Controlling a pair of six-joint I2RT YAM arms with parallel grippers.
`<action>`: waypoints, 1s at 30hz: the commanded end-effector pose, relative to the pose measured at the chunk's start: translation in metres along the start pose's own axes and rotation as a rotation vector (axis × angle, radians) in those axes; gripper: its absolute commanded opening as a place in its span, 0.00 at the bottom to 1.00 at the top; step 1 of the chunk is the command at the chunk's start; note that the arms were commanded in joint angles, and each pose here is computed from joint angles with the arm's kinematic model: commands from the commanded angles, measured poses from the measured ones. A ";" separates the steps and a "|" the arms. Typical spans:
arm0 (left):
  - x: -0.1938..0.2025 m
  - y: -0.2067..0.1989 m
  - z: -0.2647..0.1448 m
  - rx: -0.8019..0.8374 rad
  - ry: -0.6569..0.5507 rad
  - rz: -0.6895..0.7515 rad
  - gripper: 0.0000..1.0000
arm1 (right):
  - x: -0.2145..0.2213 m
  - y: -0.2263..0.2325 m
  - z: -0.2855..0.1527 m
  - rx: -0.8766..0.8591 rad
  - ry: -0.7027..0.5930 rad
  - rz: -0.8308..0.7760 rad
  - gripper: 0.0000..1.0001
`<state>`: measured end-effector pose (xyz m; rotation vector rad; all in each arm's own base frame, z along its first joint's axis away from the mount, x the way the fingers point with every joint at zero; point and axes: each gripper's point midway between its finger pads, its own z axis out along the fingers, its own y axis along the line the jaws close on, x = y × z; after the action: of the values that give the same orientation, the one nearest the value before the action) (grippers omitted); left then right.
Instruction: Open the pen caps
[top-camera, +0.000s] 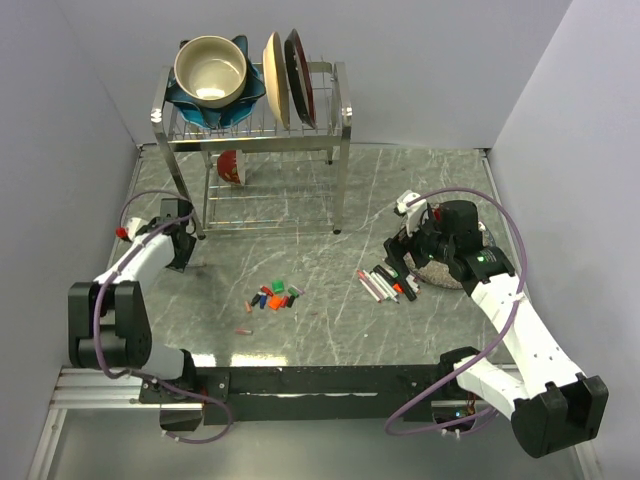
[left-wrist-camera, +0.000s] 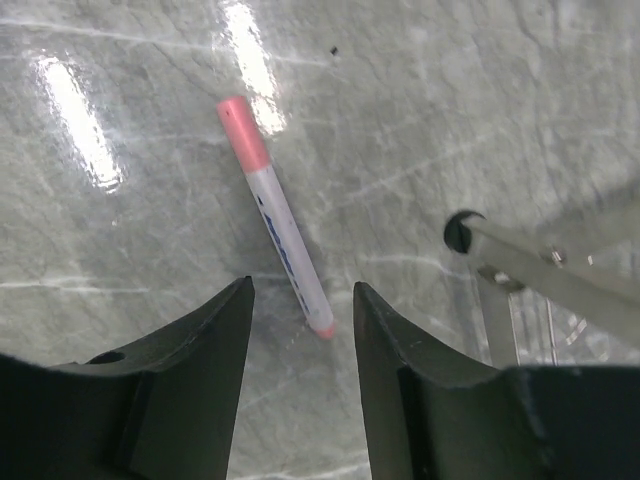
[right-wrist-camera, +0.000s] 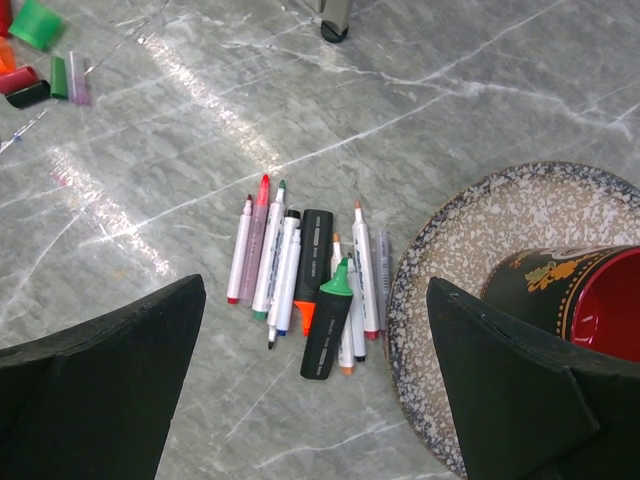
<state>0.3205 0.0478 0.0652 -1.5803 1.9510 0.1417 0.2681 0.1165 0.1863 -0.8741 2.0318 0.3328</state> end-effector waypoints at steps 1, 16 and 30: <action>-0.003 -0.005 0.007 -0.025 0.026 -0.015 0.49 | -0.011 -0.008 -0.003 0.041 -0.042 -0.006 1.00; 0.015 0.012 0.038 -0.210 0.092 0.020 0.32 | -0.010 -0.011 -0.003 0.057 -0.042 -0.007 1.00; 0.041 0.035 0.046 -0.269 0.171 0.004 0.01 | -0.013 -0.011 -0.006 0.050 -0.058 -0.007 1.00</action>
<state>0.3216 0.0539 0.0178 -1.7495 2.0918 0.3071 0.2725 0.1120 0.1876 -0.8526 2.0283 0.3050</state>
